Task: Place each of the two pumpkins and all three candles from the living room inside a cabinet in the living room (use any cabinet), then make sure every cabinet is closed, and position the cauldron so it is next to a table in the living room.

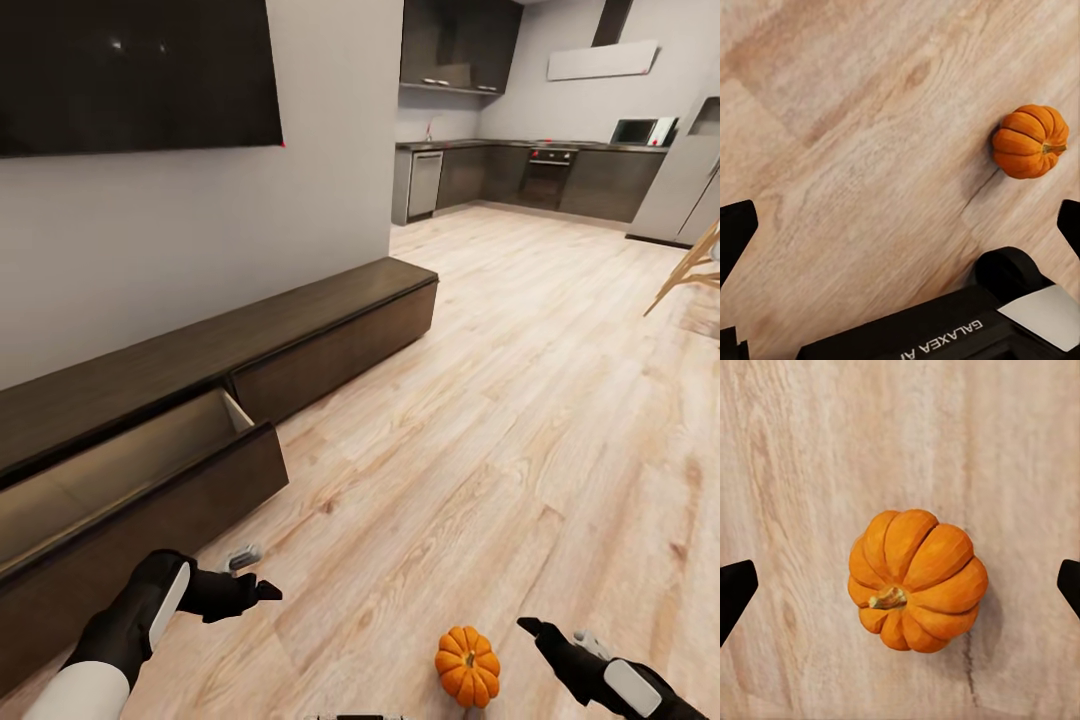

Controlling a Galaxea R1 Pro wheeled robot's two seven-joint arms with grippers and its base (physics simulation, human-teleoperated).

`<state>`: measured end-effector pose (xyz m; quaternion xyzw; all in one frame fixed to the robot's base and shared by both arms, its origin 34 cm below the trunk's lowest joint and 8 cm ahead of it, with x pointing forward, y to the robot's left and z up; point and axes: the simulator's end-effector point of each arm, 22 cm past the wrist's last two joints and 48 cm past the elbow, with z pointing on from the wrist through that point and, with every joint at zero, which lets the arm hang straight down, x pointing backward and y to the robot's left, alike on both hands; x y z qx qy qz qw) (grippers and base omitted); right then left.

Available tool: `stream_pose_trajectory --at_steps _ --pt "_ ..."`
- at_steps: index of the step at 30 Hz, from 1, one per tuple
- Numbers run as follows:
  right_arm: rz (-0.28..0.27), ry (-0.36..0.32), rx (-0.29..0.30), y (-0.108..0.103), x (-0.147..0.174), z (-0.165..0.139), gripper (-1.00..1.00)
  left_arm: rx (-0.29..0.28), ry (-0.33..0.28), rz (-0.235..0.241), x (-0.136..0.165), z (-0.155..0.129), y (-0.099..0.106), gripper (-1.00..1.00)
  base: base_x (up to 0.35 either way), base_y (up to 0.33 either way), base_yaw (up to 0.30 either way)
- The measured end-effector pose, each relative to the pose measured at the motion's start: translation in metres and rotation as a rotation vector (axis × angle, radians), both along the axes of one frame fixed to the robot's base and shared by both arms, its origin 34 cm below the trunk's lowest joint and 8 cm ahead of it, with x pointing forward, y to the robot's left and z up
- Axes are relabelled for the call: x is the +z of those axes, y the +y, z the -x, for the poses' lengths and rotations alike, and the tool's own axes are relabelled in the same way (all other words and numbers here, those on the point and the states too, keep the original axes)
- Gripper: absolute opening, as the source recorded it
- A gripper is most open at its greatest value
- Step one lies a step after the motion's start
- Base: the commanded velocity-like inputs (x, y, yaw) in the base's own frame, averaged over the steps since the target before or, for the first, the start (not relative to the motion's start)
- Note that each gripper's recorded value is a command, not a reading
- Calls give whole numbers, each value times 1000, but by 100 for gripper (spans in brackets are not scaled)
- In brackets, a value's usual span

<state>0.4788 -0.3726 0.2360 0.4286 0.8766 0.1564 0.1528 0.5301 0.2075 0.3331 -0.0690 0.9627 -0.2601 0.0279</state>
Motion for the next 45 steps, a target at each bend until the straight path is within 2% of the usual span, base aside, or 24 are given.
stream_pose_trajectory --at_steps 8,11,15,21,45 --pt "-18 -18 -2 0 -14 -1 100 0 0 -2 -18 4 1 100 0 0 0" --pt "-43 -55 5 5 -16 -6 100 0 0 -2 -25 6 1 100 0 0 0" --pt "-99 -140 19 15 -13 -19 100 1 -1 -2 -33 8 2 100 0 0 0" --pt "-123 -177 27 22 -21 -21 100 1 -2 -1 -47 12 1 100 0 0 0" --pt "-103 -98 30 19 -65 9 100 1 92 -1 -91 35 1 100 0 0 0"
